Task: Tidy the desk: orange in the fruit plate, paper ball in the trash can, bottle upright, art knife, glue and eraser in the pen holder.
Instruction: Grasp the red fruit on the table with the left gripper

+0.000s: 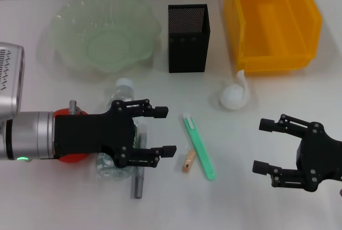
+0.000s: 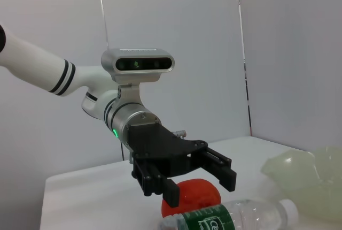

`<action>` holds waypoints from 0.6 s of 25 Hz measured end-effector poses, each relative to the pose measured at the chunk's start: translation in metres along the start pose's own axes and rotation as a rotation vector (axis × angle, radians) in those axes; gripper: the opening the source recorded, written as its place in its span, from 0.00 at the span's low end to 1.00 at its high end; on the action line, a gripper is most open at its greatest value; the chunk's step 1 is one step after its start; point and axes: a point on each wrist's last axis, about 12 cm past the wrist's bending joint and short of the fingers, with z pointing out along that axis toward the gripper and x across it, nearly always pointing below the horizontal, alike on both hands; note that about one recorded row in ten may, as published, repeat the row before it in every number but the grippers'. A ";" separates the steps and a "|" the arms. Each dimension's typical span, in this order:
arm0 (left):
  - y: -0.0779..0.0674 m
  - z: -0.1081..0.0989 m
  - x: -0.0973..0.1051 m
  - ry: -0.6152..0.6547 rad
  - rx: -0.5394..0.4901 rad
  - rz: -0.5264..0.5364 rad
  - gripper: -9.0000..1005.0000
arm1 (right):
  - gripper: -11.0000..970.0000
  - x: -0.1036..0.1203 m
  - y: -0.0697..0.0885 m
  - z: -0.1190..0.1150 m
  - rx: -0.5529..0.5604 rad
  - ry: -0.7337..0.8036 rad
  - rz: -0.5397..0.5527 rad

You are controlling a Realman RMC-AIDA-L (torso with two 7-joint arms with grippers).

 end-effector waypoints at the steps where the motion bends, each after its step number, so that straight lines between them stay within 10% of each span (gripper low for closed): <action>1: 0.000 0.000 0.000 0.000 0.000 0.000 0.78 | 0.86 0.000 0.000 0.000 0.001 0.001 0.000; 11: -0.002 -0.007 -0.003 -0.020 -0.001 0.016 0.77 | 0.86 0.002 0.001 -0.001 0.007 0.003 0.008; 15: -0.009 -0.058 0.006 -0.071 -0.221 -0.007 0.77 | 0.86 0.003 0.001 -0.001 0.017 0.003 0.015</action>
